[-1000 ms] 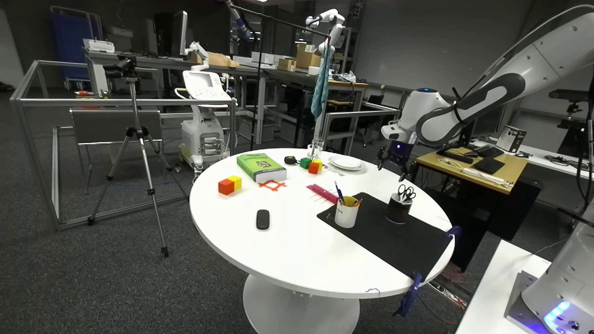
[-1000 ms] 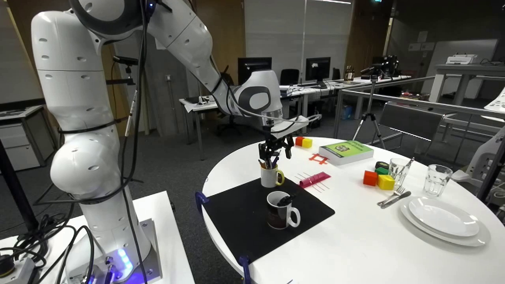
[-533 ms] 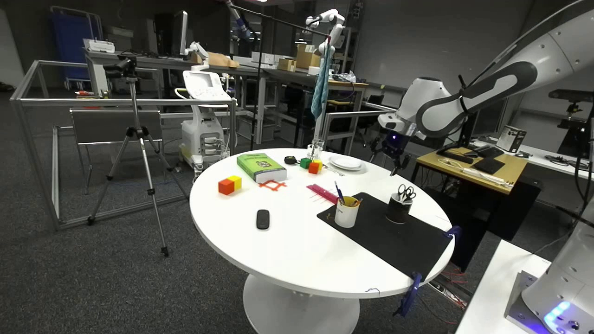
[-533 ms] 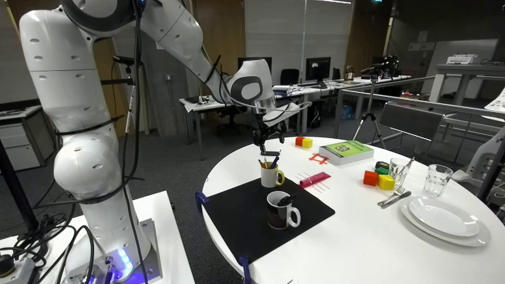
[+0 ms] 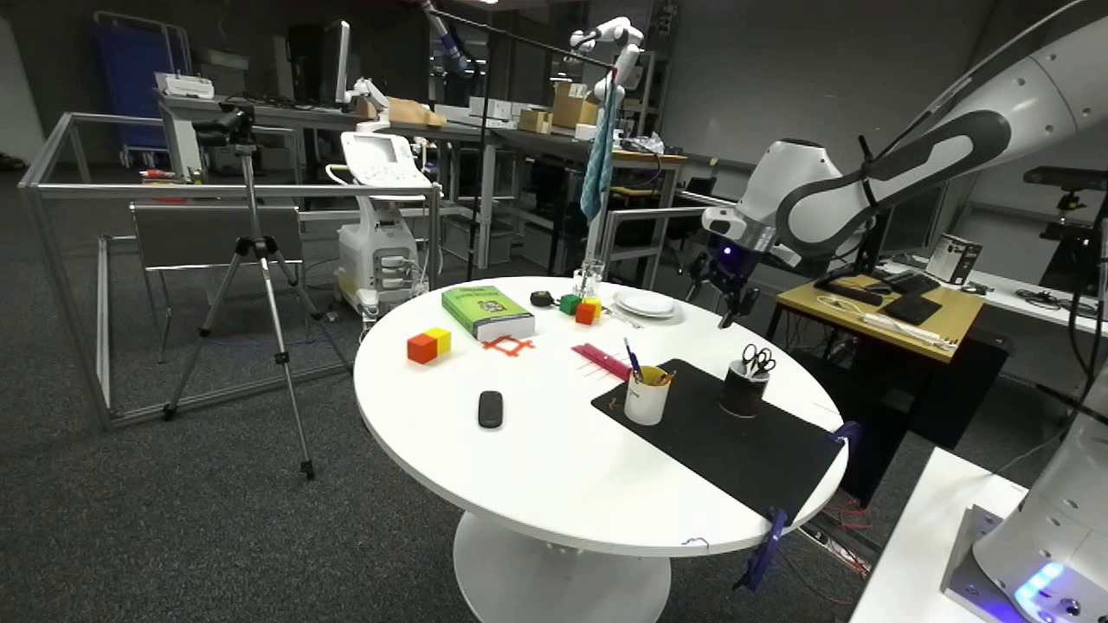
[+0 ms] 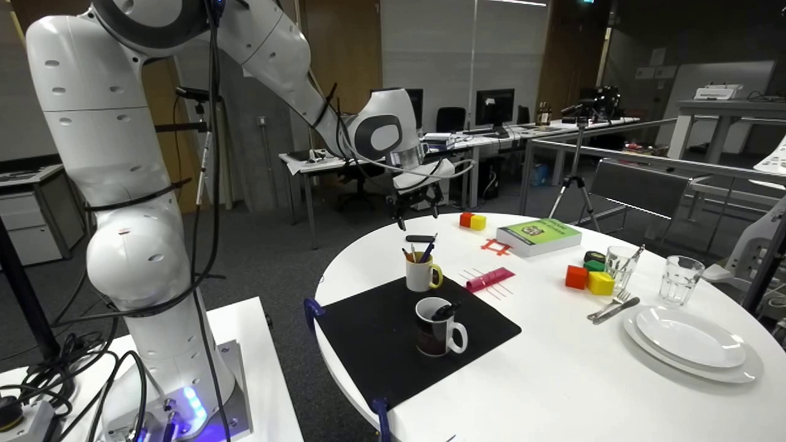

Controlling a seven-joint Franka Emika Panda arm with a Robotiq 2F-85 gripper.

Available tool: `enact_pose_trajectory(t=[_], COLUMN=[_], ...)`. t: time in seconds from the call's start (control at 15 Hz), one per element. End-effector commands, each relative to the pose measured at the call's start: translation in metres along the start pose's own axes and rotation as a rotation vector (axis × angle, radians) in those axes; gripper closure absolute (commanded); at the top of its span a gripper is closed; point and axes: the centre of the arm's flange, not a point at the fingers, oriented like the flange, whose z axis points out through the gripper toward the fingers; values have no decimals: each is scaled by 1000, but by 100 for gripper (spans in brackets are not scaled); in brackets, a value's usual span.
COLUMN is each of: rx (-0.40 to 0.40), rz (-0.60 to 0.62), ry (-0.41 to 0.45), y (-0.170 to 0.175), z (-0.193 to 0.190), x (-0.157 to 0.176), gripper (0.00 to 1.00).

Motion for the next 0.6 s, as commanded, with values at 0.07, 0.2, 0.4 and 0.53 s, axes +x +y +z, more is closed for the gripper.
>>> enact_pose_trajectory(t=[0.07, 0.2, 0.4, 0.53], rx=[-72, -90, -116, -128], rz=[233, 342, 512, 609], ry=[28, 36, 45, 56], y=[-2, 2, 4, 5], z=[-12, -13, -14, -15], x=[9, 12, 16, 16], gripper=[0, 0, 0, 0])
